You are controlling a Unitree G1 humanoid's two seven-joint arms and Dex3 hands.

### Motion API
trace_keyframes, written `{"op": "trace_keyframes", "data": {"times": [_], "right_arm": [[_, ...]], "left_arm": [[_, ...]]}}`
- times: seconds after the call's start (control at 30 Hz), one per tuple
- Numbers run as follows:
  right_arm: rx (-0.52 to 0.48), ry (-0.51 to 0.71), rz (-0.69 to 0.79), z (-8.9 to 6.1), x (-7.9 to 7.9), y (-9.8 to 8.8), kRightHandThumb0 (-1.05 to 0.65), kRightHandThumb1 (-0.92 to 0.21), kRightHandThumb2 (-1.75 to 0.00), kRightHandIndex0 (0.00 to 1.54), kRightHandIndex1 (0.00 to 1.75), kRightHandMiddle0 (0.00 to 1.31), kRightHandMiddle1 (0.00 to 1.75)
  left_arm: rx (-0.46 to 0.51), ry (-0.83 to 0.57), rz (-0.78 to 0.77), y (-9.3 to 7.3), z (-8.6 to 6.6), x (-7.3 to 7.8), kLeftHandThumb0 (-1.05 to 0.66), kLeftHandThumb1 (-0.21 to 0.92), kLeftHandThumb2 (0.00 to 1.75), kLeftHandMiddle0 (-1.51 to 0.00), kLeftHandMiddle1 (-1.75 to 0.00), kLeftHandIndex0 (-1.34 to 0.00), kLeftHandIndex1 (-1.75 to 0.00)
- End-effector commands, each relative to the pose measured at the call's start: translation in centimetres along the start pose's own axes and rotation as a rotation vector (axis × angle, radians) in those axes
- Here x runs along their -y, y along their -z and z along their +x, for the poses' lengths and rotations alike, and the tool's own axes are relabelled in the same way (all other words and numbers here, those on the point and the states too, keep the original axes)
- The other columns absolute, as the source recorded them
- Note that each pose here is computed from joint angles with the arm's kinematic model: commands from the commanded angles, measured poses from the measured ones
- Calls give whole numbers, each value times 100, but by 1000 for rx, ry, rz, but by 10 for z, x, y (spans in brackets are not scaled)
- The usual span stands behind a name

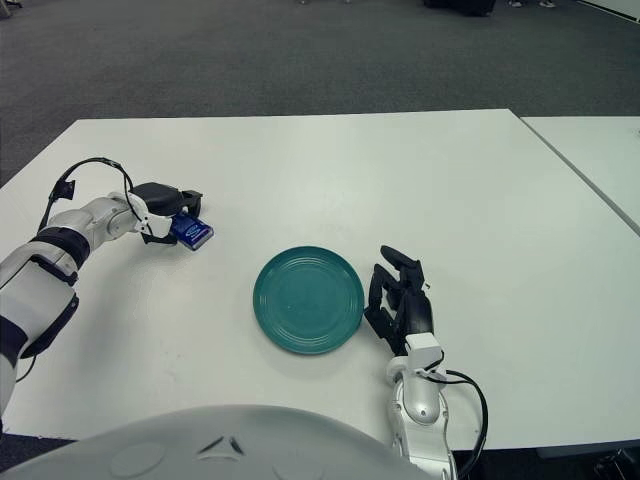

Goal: Put the gum into the plate.

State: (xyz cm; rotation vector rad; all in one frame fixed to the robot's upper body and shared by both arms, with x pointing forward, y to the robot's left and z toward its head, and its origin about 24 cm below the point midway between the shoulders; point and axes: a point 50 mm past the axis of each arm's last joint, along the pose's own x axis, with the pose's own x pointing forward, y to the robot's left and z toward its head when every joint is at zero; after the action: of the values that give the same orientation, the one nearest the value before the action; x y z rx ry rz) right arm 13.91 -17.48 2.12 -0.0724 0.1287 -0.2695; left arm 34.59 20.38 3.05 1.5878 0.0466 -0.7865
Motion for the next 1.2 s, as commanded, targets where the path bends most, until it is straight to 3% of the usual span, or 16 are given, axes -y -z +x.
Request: {"op": "trace_keyframes", "data": {"times": [0.0,0.07,0.13,0.27,0.5,0.63,0.73,0.97,1.17], "right_arm": [[-154,17,-44,-15,9,25,-73,-92,-78,35,31,0,90],[-154,17,-42,-15,9,24,-72,-92,-78,35,31,0,90],[-154,17,-38,-15,8,24,-72,-92,-78,36,31,0,90],[-151,17,-34,-15,7,24,-72,-92,-78,36,31,0,90],[-152,18,-33,-15,8,24,-71,-92,-78,36,31,0,89],[-152,17,-34,-14,7,24,-71,-92,-78,36,31,0,89],[-151,16,-34,-14,7,24,-71,-92,-78,37,31,0,89],[-155,14,-32,-14,6,25,-72,-92,-78,36,30,0,89],[-152,14,-29,-14,4,25,-71,-92,-78,37,30,0,89]], "left_arm": [[8,27,16,2,-3,2,-48,36,99,-55,-151,-81,-136],[17,17,19,2,-3,-2,-48,36,99,-56,-152,-82,-135],[27,2,23,4,-5,-8,-25,28,112,-61,-155,-82,-134],[55,-52,-2,7,-11,-22,-6,20,126,-69,-162,-81,-131],[105,-173,-80,8,-20,-45,-1,17,132,-72,-167,-78,-131],[162,-247,-118,4,-27,-63,-1,14,138,-73,-171,-75,-137],[191,-287,-146,0,-32,-68,-1,11,144,-75,-173,-73,-143],[316,-402,-153,-35,-67,-98,-1,6,157,-81,-169,-61,-169],[357,-375,-232,-58,-70,-99,-1,6,158,-84,-164,-58,-174]]}}
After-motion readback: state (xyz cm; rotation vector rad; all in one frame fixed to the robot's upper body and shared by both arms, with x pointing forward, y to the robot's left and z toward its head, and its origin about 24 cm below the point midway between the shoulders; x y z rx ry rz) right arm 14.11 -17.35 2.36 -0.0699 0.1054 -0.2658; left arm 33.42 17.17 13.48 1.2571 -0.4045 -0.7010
